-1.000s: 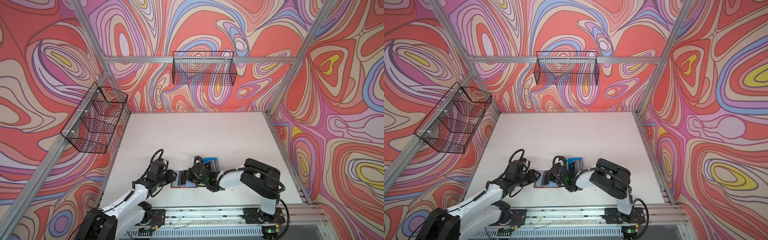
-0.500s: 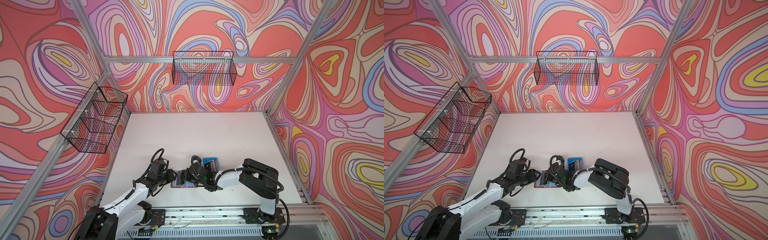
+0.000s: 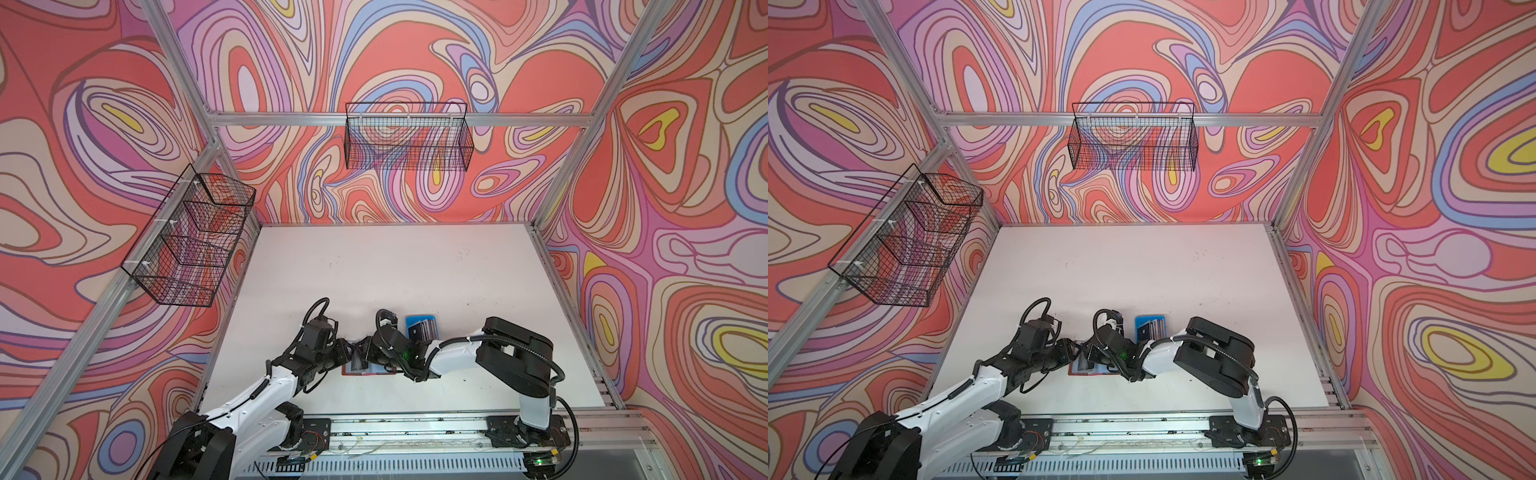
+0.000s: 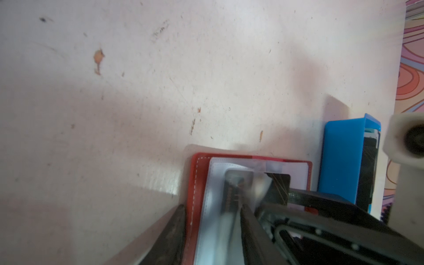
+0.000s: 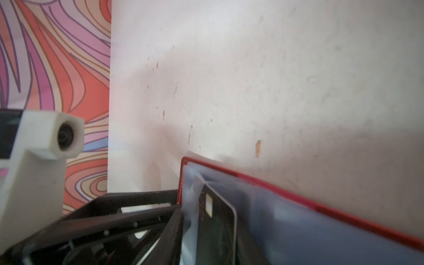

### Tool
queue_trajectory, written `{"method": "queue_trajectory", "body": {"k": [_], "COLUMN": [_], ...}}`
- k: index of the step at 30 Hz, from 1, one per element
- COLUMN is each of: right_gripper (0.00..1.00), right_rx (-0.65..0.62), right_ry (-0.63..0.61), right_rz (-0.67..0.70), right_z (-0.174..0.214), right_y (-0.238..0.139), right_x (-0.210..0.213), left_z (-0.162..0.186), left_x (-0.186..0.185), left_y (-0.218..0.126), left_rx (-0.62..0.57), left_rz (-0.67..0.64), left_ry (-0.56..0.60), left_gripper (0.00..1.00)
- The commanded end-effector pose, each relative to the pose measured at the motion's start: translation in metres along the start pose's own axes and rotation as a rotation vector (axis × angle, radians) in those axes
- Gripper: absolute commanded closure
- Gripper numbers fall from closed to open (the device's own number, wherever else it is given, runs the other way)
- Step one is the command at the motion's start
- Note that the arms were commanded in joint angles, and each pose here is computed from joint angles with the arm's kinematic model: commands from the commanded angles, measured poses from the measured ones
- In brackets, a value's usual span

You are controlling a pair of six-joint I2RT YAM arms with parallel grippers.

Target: Put the credit cards into the card holder

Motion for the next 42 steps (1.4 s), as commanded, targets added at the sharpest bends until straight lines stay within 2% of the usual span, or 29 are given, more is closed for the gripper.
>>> {"method": "queue_trajectory", "body": {"k": [1,8,15,17,22,24,31,36,40,42], "right_gripper": [0.57,0.5,0.46,0.46,0.51,0.53,0.53,0.53,0.67,0.68], "right_rx": [-0.011,-0.098,-0.115,-0.108,-0.054,-0.043,-0.06,-0.028,0.028,0.042], "right_ry": [-0.085,-0.144,-0.146,-0.124,-0.104,-0.094,-0.073,-0.058,-0.082,-0.092], "right_rz": [0.273,0.291,0.327,0.264,0.204,0.236,0.242,0.22,0.163,0.153], "right_z": [0.003,-0.017,-0.019,-0.016,0.0,0.004,0.006,0.012,0.02,0.025], "right_y": [-0.015,-0.042,-0.051,-0.058,-0.049,-0.037,-0.032,-0.025,-0.011,-0.007], "right_x": [-0.045,-0.019,-0.023,-0.014,-0.002,-0.014,-0.017,-0.018,-0.002,0.004], "left_z": [0.037,0.037,0.035,0.032,0.02,0.018,0.024,0.027,0.034,0.036], "left_x": [0.025,0.023,0.015,0.014,0.008,0.005,0.003,0.0,-0.009,-0.009], "left_y": [0.004,0.004,0.004,0.002,0.002,0.005,0.01,0.007,0.006,0.004], "left_rx": [0.149,0.153,0.147,0.134,0.1,0.1,0.124,0.123,0.145,0.141], "left_rz": [-0.092,-0.073,-0.022,-0.019,-0.027,-0.014,-0.009,0.007,0.044,0.045], "left_ry": [-0.052,-0.051,-0.034,-0.027,0.004,0.008,0.008,0.019,0.036,0.035], "left_gripper": [0.57,0.57,0.58,0.58,0.58,0.58,0.6,0.6,0.6,0.6]}}
Point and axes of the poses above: each gripper's point midway between its finger pads, its own y axis out along the fingers, its own x axis along the line the jaws close on, z = x × y, the point moved 5 cm from there along -y, back along the fingers, and after that the axes turned 6 degrees about y, right-handed, at the moved point
